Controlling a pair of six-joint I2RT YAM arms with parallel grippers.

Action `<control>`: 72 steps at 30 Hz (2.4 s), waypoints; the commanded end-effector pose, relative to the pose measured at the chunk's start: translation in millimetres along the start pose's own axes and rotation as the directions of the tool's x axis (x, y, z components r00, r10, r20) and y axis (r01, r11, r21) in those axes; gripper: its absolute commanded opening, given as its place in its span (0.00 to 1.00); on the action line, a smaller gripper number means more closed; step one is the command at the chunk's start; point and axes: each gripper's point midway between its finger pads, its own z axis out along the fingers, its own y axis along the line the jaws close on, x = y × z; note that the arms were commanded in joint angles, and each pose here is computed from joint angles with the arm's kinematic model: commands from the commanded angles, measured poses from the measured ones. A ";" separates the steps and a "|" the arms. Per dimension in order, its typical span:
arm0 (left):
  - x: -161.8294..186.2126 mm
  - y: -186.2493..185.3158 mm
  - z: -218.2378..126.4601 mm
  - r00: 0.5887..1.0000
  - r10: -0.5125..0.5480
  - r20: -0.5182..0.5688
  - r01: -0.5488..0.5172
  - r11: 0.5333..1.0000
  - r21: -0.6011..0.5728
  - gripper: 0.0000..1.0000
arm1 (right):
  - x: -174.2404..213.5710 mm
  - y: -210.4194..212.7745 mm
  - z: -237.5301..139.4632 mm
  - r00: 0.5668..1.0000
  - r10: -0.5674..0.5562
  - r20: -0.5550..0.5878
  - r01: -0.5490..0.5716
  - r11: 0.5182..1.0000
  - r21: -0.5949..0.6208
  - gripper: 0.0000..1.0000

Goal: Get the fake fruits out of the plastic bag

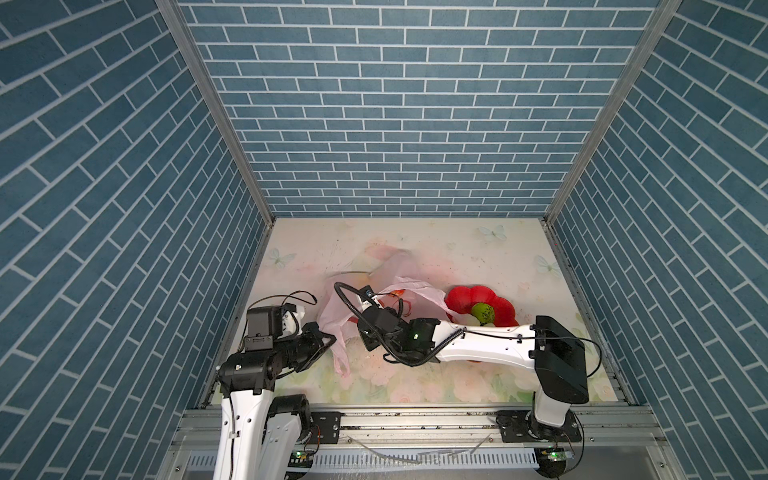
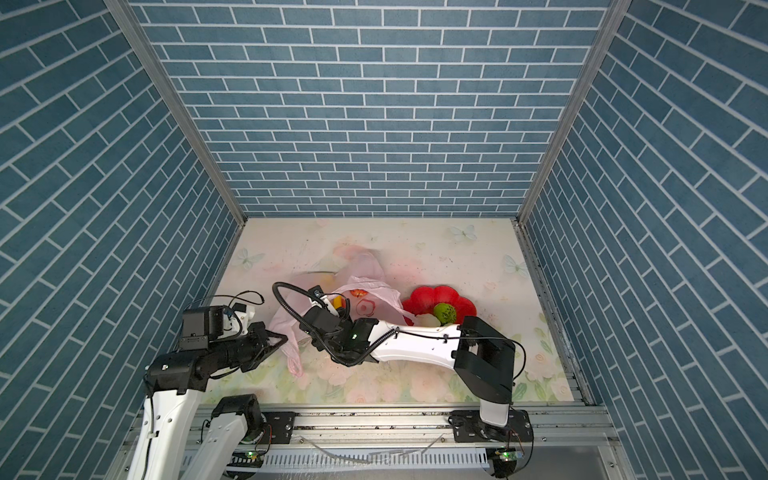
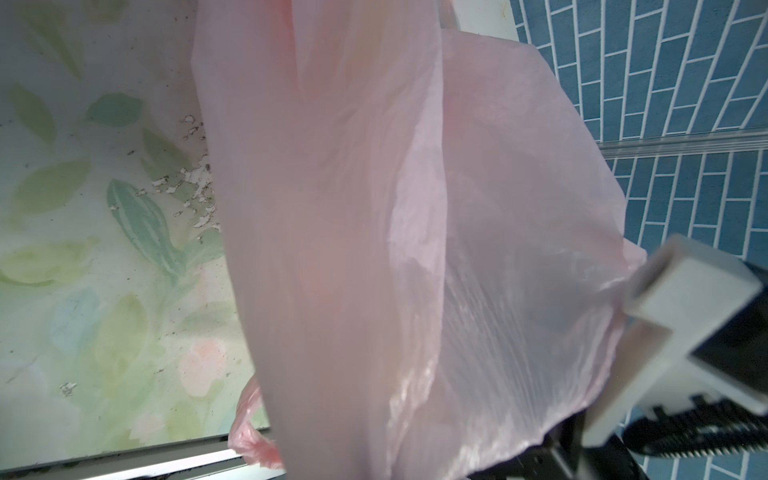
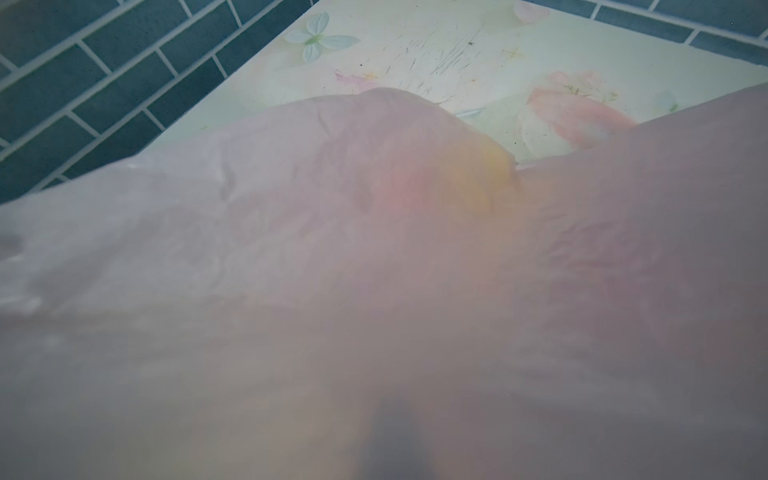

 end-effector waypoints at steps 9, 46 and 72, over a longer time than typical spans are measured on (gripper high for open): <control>5.1 8.4 9.1 1.000 -0.014 0.017 0.014 0.999 0.040 0.04 | 67.4 35.8 26.4 0.963 0.035 -0.267 -0.110 0.956 -0.272 0.02; 23.8 38.7 25.5 0.998 -0.065 -0.028 0.065 0.998 0.009 0.04 | 28.0 -75.0 99.8 0.962 0.165 -0.216 -0.133 0.979 0.157 0.54; 0.7 39.0 38.1 0.990 -0.095 0.103 0.084 0.991 0.105 0.03 | -18.0 -51.6 57.8 0.961 0.138 -0.239 -0.146 0.989 -0.013 0.09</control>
